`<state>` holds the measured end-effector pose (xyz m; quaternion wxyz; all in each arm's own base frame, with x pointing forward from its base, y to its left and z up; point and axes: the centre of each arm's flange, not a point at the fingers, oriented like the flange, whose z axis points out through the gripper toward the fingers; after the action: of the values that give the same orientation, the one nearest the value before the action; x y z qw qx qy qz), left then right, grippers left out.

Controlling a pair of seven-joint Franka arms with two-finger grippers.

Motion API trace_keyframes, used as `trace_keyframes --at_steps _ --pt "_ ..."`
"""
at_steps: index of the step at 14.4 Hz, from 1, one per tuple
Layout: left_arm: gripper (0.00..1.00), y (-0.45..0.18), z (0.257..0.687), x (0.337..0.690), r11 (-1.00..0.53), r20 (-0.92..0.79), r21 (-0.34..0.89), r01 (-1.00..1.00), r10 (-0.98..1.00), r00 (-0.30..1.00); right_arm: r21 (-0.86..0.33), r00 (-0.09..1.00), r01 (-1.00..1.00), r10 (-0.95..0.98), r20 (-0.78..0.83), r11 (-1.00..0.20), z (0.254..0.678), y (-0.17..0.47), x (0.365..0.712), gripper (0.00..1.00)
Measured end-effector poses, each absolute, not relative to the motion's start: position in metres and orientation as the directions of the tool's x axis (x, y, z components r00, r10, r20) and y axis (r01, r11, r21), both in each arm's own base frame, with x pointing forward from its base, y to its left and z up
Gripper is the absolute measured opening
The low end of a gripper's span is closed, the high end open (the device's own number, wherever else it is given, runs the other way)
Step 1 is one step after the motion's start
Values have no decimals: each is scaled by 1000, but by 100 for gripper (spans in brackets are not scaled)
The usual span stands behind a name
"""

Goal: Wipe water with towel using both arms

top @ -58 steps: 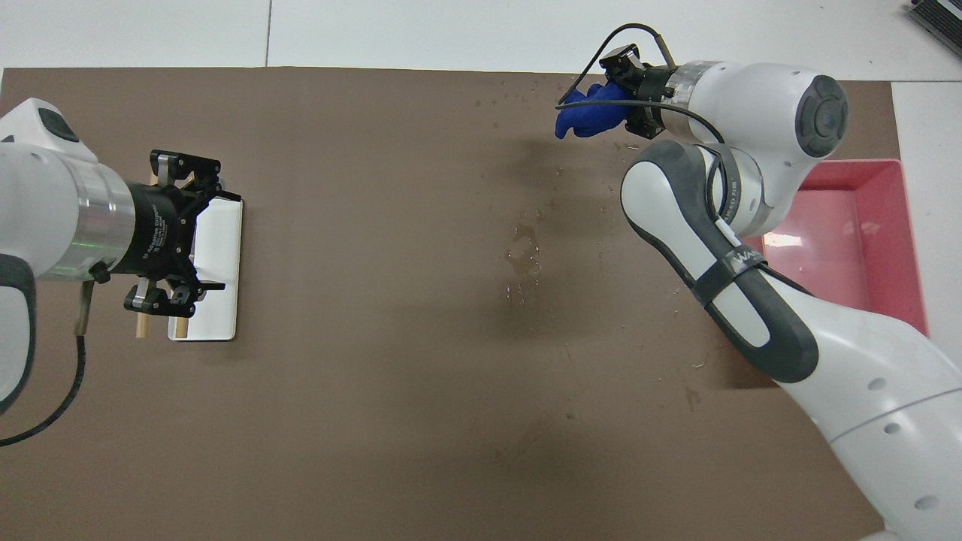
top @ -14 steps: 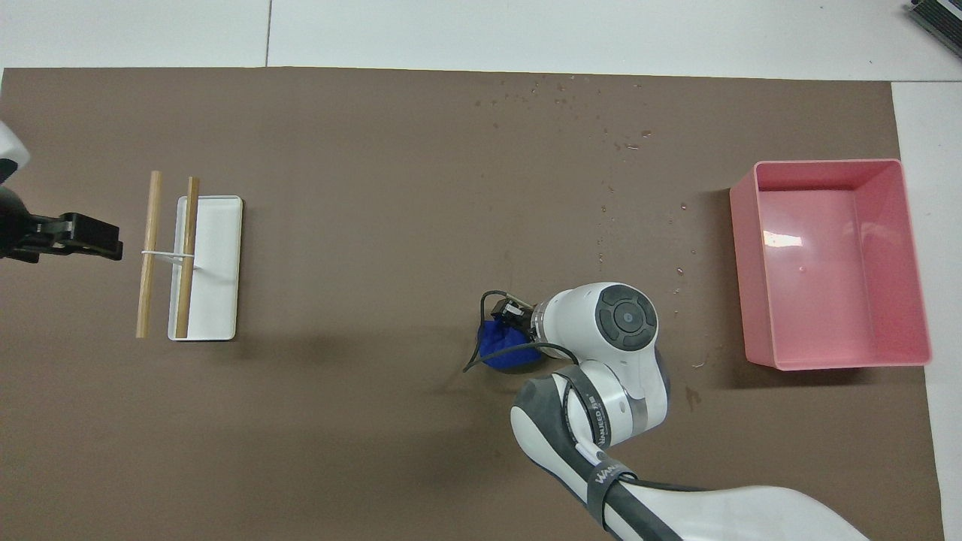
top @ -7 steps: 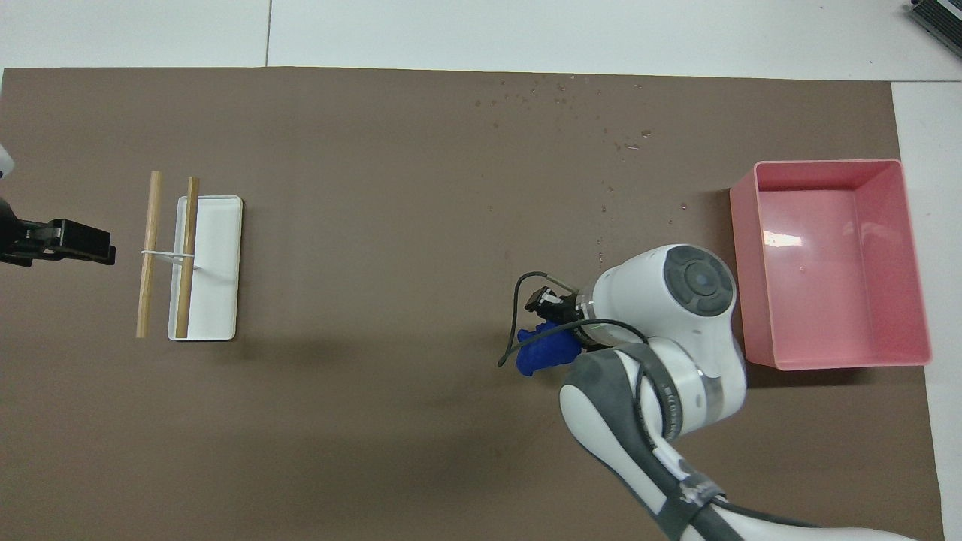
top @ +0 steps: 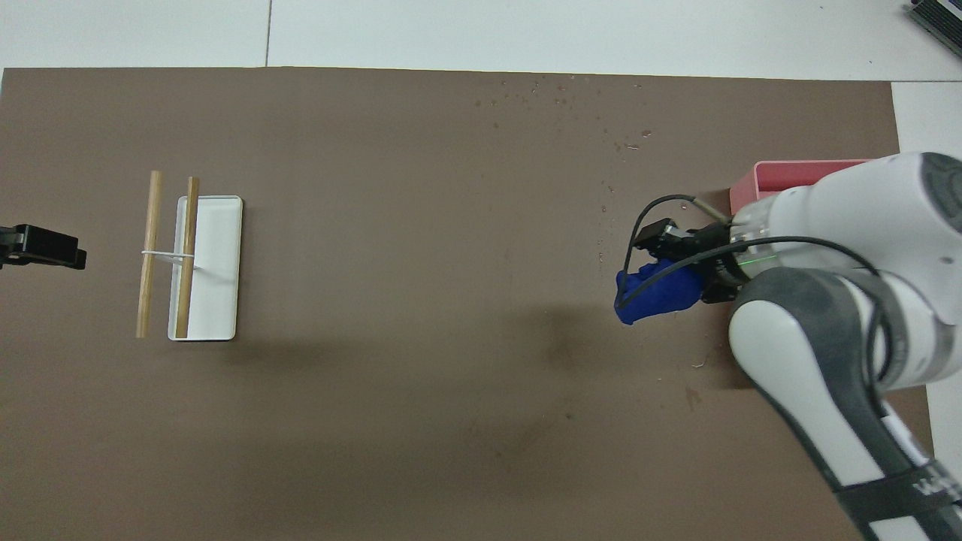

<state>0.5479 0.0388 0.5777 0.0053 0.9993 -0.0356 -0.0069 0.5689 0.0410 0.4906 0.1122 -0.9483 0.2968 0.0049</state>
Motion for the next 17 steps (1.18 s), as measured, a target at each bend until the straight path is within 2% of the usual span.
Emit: trace_keyframes --at_steps 4,8,10,13,15,17 --pt "100 33 580 549 -996 0 9 -85 -85 996 -112 878 -477 -478 -20 -872 466 -56 574 2" --pt "100 23 581 550 -995 7 4 -101 -101 995 -58 928 -373 -372 -16 -926 413 -138 563 2" --pt "100 21 580 550 -995 6 2 -103 -103 995 3 952 -304 -304 -22 -953 378 -156 554 2" --pt "100 22 580 550 -995 6 2 -101 -101 995 57 971 -235 -237 -32 -970 344 -151 548 2" --pt "100 21 580 550 -995 12 1 -104 -104 995 64 976 -210 -213 -47 -976 337 -147 545 17" --pt "100 18 581 551 -994 17 -2 -108 -108 994 66 978 -201 -205 -50 -977 341 -145 546 39"
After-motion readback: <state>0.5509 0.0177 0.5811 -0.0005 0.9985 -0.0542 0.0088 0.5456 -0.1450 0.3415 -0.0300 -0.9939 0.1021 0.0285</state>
